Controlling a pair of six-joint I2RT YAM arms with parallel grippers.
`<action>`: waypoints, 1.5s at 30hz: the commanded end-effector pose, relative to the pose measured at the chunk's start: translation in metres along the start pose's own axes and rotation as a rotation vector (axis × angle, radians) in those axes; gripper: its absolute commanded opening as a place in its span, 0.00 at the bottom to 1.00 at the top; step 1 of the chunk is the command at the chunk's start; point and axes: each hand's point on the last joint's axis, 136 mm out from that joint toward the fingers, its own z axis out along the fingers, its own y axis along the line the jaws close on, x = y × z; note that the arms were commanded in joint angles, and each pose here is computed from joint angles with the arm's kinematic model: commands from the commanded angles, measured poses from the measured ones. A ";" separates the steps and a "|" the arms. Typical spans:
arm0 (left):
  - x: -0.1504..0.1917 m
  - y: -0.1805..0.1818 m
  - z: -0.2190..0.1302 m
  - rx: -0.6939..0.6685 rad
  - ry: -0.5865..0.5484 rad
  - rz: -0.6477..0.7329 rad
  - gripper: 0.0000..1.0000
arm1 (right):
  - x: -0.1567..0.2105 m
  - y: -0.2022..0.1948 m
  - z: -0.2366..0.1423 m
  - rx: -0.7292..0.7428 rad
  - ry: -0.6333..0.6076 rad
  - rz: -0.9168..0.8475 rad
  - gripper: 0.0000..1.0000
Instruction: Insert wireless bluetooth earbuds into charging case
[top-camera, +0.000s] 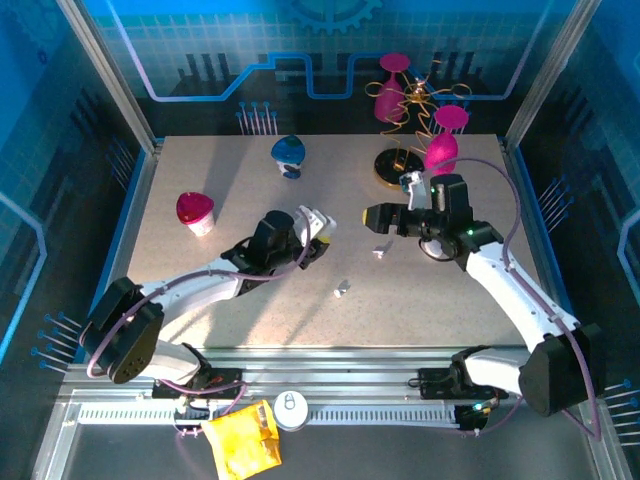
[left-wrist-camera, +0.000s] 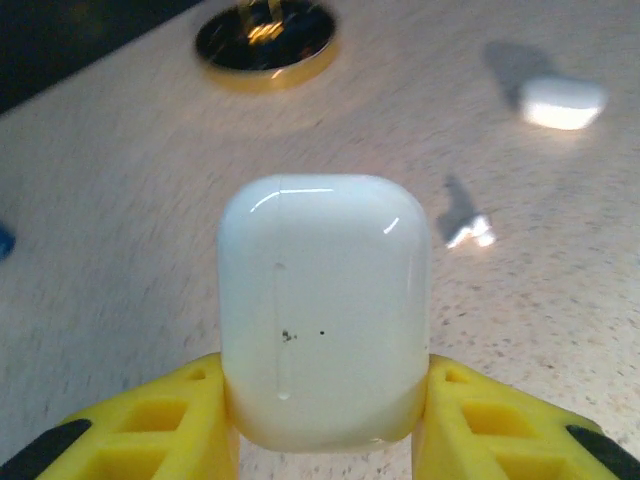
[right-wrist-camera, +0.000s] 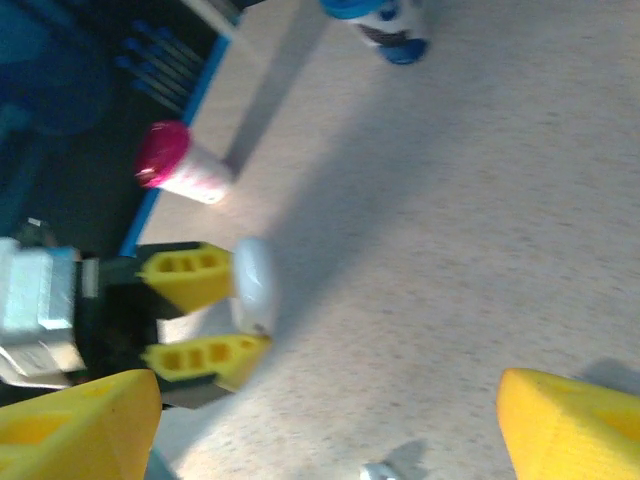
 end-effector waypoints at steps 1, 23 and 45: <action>-0.050 -0.032 -0.015 0.126 -0.262 0.259 0.33 | 0.019 0.030 0.002 -0.136 0.136 0.011 0.86; -0.061 -0.055 -0.026 0.120 -0.311 0.418 0.35 | 0.037 0.047 0.025 -0.156 0.229 -0.008 0.18; -0.123 -0.095 -0.116 0.706 -0.627 -0.200 0.94 | 0.010 0.152 -0.070 -0.691 -0.237 -0.569 0.12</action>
